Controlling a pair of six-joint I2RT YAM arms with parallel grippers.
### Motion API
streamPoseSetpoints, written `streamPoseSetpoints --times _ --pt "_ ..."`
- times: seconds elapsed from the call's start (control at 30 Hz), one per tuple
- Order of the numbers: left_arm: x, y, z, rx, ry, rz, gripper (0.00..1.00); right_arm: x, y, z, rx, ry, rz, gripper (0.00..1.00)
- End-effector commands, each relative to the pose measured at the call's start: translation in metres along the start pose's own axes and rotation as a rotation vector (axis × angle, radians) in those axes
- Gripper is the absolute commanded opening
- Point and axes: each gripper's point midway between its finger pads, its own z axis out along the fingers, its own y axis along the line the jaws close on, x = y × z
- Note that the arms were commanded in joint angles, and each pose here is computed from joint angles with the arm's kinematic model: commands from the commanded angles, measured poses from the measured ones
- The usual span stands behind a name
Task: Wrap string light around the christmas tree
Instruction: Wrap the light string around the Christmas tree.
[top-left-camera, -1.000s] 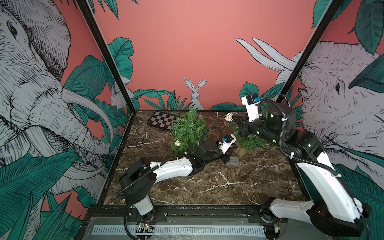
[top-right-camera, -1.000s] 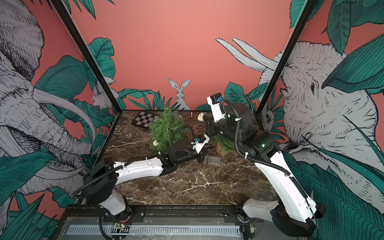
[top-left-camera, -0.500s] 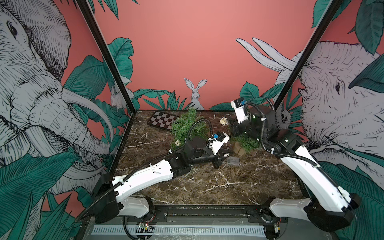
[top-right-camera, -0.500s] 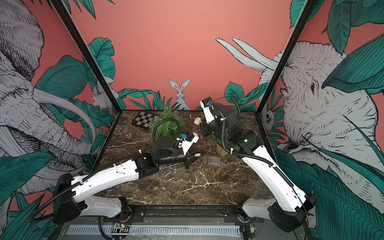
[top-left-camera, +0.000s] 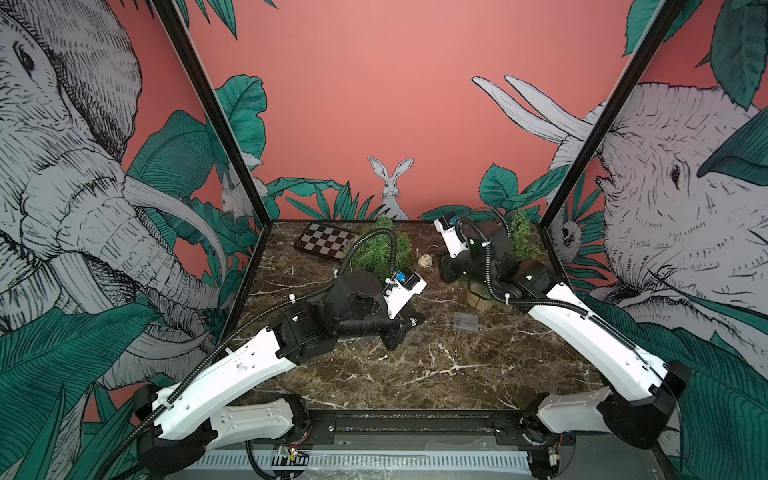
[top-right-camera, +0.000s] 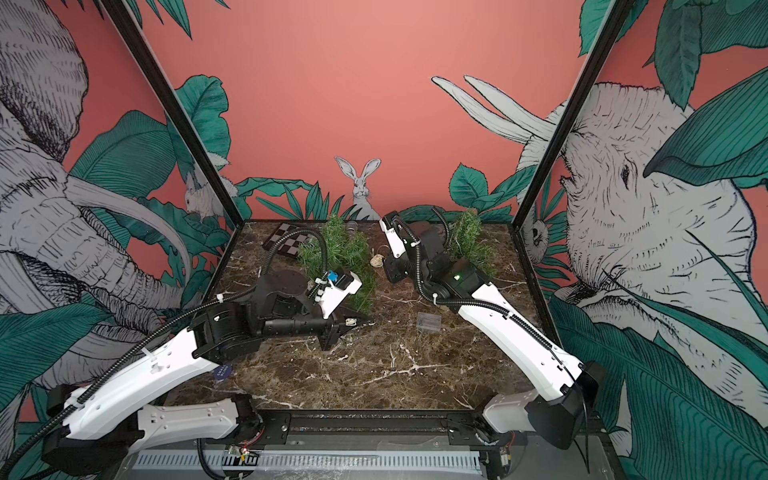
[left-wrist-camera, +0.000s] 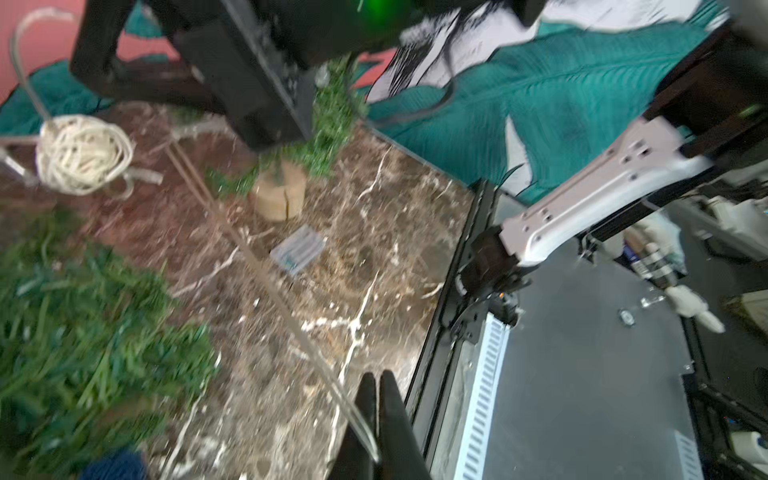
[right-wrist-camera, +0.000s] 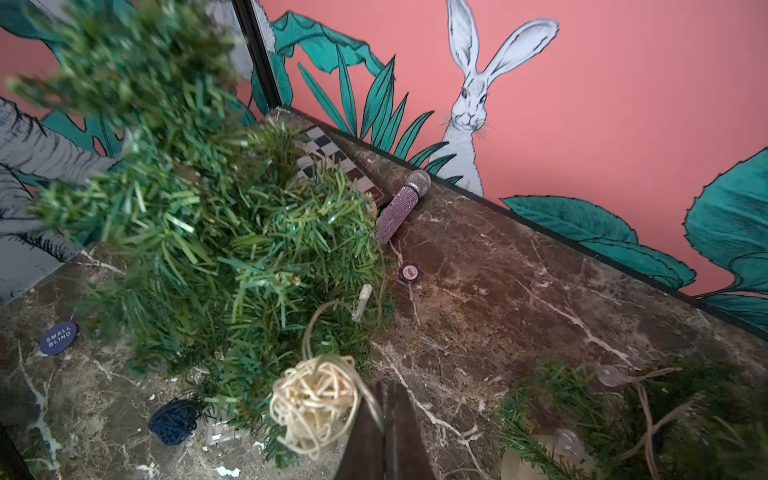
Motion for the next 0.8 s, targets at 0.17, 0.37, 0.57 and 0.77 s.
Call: streamPoseSetpoints --times 0.17,0.37,0.57,0.77 --pt "0.052 0.004 -0.027 -0.021 0.157 -0.061 0.02 0.009 -0.006 0.023 -0.019 -0.004 0.084 0.00" --pt "0.060 -0.001 -0.063 -0.040 0.184 -0.094 0.02 0.012 0.016 0.025 -0.169 0.003 0.165 0.07" --pt "0.065 0.014 -0.101 -0.164 0.208 -0.095 0.02 0.015 0.024 0.032 -0.216 0.008 0.192 0.40" --pt "0.075 0.046 -0.127 -0.362 0.296 -0.098 0.02 -0.001 0.025 0.038 -0.230 -0.016 0.197 0.47"
